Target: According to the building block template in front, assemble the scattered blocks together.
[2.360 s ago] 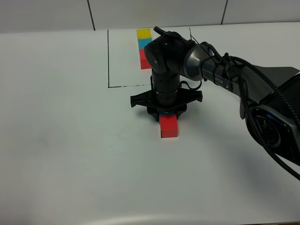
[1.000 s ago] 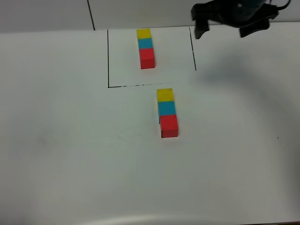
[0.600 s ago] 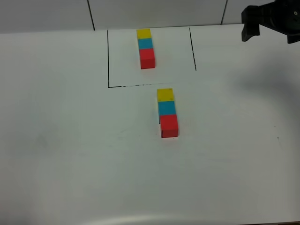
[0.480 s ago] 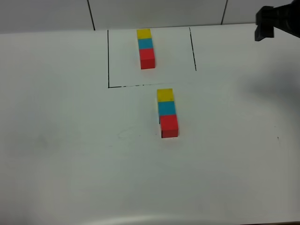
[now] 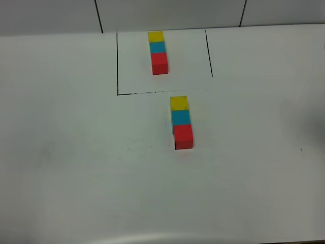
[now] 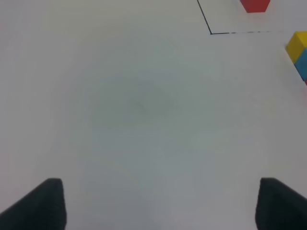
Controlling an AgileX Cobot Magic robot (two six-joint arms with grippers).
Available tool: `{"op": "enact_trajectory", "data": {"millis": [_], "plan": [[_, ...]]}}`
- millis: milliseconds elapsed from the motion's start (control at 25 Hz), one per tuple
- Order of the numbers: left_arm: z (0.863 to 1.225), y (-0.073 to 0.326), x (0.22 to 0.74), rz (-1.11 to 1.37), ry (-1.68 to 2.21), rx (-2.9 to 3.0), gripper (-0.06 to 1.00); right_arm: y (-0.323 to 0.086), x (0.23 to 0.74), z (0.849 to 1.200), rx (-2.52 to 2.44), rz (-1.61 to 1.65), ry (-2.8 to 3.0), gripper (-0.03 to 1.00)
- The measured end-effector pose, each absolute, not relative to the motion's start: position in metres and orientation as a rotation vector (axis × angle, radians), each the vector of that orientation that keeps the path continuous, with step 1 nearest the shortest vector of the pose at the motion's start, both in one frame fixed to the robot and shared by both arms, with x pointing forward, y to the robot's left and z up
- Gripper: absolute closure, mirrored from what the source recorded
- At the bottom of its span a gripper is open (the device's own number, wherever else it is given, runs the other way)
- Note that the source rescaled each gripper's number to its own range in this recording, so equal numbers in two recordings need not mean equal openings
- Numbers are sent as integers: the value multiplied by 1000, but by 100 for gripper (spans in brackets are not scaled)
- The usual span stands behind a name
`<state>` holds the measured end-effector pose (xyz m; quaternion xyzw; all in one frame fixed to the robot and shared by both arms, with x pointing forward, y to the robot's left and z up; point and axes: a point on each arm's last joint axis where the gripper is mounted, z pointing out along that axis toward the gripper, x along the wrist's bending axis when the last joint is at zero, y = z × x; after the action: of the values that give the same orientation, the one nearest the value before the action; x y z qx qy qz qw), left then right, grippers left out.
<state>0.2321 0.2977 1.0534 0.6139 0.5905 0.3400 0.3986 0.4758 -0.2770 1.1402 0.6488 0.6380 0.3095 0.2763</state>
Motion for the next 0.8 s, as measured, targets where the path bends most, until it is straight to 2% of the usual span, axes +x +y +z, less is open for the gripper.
{"op": "enact_trajectory", "data": {"millis": [320,440,600,800], "plan": [[1053,298,232,861,1495,1554,10,-290,376,1157,1599,969,1573,17],[1053,298,232,861,1495,1554,10,-293,342,1157,1573,1003,1537,14],[1053,298,232,861,1495,1554,10,-297,300,1148,1532,1049,1521,7],[1053,298,232,861,1495,1554,10,-302,266,1116,1568,1004,1560,7]]}}
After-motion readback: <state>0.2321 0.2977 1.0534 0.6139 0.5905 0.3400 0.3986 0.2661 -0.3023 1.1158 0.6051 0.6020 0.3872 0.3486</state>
